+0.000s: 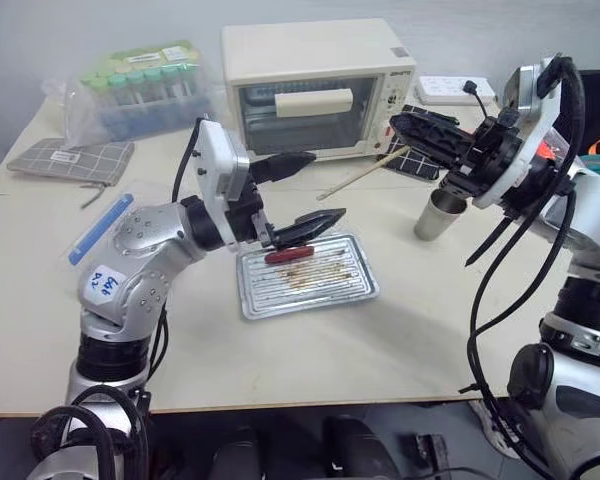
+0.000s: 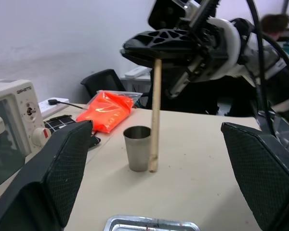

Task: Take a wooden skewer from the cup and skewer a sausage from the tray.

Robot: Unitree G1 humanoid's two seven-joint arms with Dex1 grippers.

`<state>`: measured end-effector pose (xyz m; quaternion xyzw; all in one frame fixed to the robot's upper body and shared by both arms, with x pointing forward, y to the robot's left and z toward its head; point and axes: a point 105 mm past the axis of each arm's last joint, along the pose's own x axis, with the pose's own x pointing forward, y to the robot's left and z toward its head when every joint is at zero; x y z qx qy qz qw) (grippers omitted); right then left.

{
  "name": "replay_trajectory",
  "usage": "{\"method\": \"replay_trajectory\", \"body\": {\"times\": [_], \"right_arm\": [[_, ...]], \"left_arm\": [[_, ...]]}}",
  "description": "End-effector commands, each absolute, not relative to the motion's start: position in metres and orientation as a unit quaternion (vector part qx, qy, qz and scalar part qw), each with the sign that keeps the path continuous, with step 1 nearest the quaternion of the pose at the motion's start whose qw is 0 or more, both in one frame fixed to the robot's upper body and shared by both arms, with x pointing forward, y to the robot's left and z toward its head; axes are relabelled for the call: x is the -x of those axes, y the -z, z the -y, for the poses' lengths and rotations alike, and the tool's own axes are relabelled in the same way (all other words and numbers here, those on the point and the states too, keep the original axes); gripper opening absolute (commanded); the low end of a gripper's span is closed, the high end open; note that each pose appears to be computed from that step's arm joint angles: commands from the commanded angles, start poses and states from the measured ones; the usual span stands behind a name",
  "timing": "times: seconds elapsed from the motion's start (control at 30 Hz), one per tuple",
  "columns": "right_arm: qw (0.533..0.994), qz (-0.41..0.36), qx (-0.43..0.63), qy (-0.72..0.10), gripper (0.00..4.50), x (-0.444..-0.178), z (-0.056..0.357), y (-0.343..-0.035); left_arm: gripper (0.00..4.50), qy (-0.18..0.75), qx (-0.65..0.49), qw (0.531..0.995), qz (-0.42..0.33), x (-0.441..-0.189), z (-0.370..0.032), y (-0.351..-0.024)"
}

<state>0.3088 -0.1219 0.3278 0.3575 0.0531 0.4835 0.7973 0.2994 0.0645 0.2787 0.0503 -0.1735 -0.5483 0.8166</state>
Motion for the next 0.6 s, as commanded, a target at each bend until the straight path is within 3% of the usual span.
{"method": "replay_trajectory", "body": {"times": [0.03,0.17,0.57,0.6], "right_arm": [[0.787,-0.02,-0.364,-0.498,0.06,-0.299,0.12,-0.342],[0.782,-0.017,-0.371,-0.501,0.0,-0.297,0.116,-0.339],[0.78,-0.01,-0.39,-0.489,0.0,-0.297,0.111,-0.336],[0.781,-0.01,-0.39,-0.489,0.0,-0.297,0.111,-0.336]], "left_arm": [[4.5,0.544,-0.053,0.811,0.207,-0.298,-0.06,-0.289],[4.07,0.553,-0.021,0.802,0.223,-0.297,-0.051,-0.293],[1.26,0.563,-0.019,0.797,0.219,-0.298,-0.041,-0.292],[1.26,0.563,-0.021,0.798,0.216,-0.298,-0.041,-0.291]]}}
